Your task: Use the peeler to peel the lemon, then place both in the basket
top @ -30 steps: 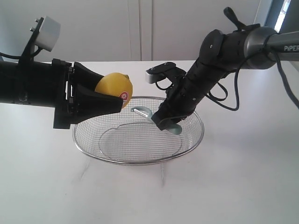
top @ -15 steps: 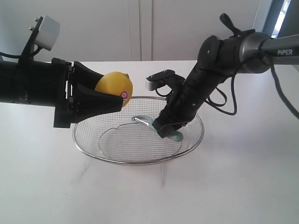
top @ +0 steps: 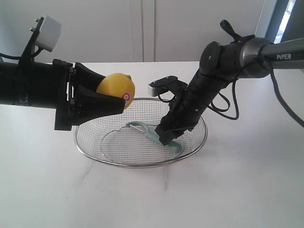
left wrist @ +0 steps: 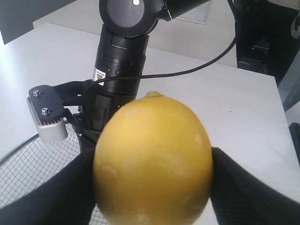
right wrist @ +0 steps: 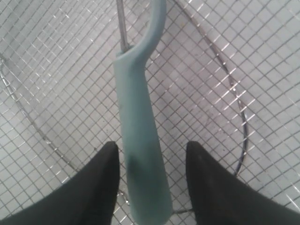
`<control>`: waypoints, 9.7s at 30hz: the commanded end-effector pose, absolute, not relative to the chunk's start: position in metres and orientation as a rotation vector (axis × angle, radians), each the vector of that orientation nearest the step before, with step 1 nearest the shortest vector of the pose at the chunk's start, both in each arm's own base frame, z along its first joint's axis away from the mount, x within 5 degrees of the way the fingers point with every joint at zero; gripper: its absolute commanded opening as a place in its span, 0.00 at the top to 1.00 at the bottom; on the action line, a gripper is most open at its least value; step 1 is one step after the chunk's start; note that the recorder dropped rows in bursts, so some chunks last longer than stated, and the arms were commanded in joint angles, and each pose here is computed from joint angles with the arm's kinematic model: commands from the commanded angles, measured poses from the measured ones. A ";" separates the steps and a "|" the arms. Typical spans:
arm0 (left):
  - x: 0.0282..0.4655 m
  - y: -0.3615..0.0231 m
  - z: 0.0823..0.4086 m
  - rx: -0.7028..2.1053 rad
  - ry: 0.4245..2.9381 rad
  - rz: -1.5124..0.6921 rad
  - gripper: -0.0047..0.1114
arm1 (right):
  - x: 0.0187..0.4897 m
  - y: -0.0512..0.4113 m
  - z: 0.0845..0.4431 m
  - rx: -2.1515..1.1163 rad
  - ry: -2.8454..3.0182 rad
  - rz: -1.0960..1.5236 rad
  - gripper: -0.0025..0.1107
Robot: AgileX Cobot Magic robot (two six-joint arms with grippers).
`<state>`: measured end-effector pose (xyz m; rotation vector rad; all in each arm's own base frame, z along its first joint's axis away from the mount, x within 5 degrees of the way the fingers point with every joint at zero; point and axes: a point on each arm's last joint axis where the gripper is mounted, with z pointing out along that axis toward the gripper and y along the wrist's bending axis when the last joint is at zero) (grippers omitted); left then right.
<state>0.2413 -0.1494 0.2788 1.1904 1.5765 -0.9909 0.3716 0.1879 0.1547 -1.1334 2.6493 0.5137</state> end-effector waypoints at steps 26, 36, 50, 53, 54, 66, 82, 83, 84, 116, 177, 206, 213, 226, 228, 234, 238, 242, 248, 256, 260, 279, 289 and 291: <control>0.238 -0.151 0.282 1.171 1.548 -1.034 0.96 | 0.357 0.183 0.204 -1.005 2.688 0.577 0.83; 0.238 -0.151 0.282 1.177 1.549 -1.031 0.96 | 0.353 0.182 0.204 -0.875 2.786 0.614 0.98; 0.238 -0.151 0.282 1.177 1.549 -1.031 0.96 | 0.350 0.173 0.235 -0.710 2.767 0.504 0.98; 0.238 -0.151 0.282 1.177 1.549 -1.031 0.96 | 0.351 0.162 0.237 -0.656 2.804 0.396 0.98; 0.238 -0.151 0.282 1.177 1.549 -1.031 0.96 | 0.352 0.157 0.238 -0.641 2.815 0.373 0.98; 0.238 -0.151 0.282 1.178 1.546 -1.035 0.96 | 0.363 0.088 0.253 -0.363 2.874 0.354 0.98; 0.238 -0.151 0.282 1.178 1.546 -1.035 0.96 | 0.363 0.007 0.259 -0.014 2.946 0.317 0.98; 0.238 -0.151 0.282 1.178 1.546 -1.035 0.96 | 0.363 0.005 0.258 -0.009 2.947 0.308 0.98; 0.238 -0.151 0.282 1.178 1.546 -1.035 0.96 | 0.363 0.004 0.258 -0.012 2.948 0.298 0.98; 0.241 -0.149 0.276 1.203 1.603 -0.952 0.96 | 0.368 0.003 0.259 -0.003 2.899 0.287 0.98; 0.279 -0.126 0.348 0.937 2.285 -0.508 0.96 | 0.372 0.003 0.260 0.006 2.846 0.273 0.98; 0.323 -0.193 0.289 1.170 2.612 -0.369 0.96 | 0.372 0.003 0.260 0.006 2.846 0.273 0.98; 0.332 -0.204 0.255 1.190 2.697 -0.409 0.96 | 0.372 0.003 0.260 0.006 2.846 0.273 0.98; 0.316 -0.244 0.250 1.621 2.362 -0.307 0.96 | 0.372 0.003 0.260 0.006 2.846 0.273 0.98; 0.316 -0.245 0.251 1.704 2.293 -0.292 0.96 | 0.372 0.003 0.260 0.006 2.846 0.273 0.98; 0.319 -0.247 0.242 1.845 2.178 -0.271 0.96 | 0.372 0.003 0.260 0.006 2.846 0.273 0.98; 0.322 -0.249 0.231 1.859 2.200 -0.281 0.96 | 0.372 0.003 0.260 0.006 2.846 0.273 0.98; 0.330 -0.254 0.212 1.842 2.203 -0.265 0.96 | 0.372 0.003 0.260 0.006 2.846 0.273 0.98; 0.335 -0.256 0.197 1.879 2.195 -0.243 0.96 | 0.372 0.003 0.260 0.006 2.846 0.273 0.98; 0.338 -0.253 0.187 1.926 2.199 -0.183 0.96 | 0.372 0.003 0.260 0.006 2.846 0.273 0.98; 0.338 -0.253 0.187 1.929 2.198 -0.177 0.88 | 0.372 0.003 0.260 0.006 2.846 0.273 0.98; 0.337 -0.252 0.187 1.932 2.210 -0.179 0.31 | 0.372 0.003 0.260 0.006 2.846 0.273 0.98; 0.336 -0.248 0.203 1.935 2.169 -0.126 0.31 | 0.372 0.003 0.260 0.006 2.846 0.273 0.98; 0.335 -0.247 0.208 1.930 2.169 -0.121 0.31 | 0.372 0.003 0.260 0.006 2.846 0.273 0.98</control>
